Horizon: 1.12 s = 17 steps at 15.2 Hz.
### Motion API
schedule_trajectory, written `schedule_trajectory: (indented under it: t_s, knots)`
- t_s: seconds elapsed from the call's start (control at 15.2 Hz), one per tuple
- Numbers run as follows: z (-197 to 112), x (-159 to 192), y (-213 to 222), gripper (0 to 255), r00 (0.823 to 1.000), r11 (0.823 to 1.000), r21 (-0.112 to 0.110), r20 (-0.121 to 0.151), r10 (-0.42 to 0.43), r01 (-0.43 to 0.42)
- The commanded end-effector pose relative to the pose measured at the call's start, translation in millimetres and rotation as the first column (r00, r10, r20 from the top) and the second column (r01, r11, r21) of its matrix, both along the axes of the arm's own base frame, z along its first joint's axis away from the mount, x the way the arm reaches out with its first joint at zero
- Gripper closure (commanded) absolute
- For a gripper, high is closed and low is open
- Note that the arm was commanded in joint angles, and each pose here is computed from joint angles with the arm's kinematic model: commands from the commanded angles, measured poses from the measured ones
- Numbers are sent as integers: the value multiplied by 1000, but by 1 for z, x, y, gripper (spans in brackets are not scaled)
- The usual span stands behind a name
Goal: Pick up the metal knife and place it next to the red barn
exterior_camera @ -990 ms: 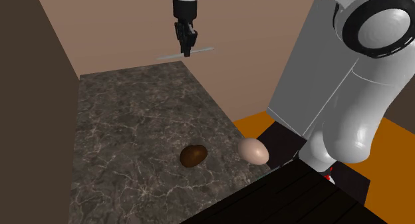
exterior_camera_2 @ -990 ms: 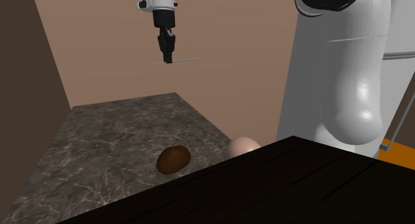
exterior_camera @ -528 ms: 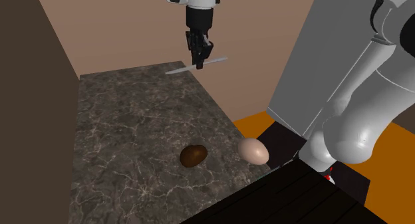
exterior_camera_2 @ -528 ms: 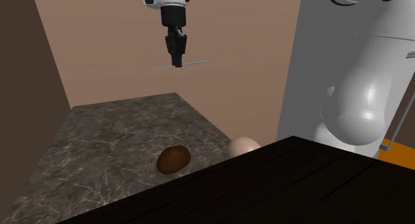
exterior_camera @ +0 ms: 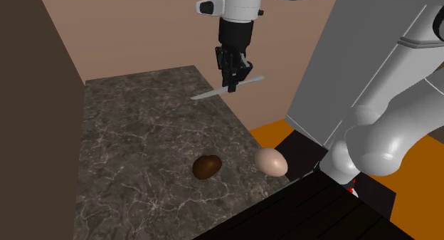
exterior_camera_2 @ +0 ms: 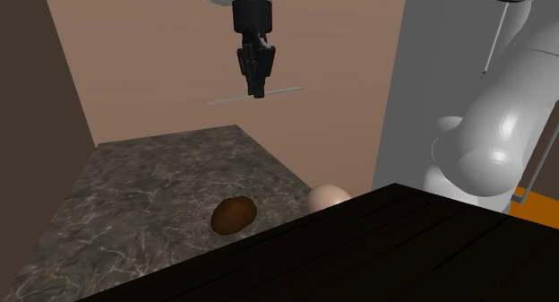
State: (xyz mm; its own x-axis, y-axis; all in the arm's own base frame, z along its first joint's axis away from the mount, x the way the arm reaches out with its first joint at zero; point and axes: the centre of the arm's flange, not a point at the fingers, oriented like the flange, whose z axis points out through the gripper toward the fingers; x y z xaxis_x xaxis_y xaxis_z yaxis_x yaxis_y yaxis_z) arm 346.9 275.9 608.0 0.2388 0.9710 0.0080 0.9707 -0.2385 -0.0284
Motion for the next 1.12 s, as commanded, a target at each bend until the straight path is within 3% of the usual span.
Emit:
schedule_trajectory:
  t_s: [0.0,1.06]
  knots:
    - [0,-25,6,255,1000,1000,0,0,-1,1]
    - [1,-229,58,255,1000,1000,0,0,-1,1]
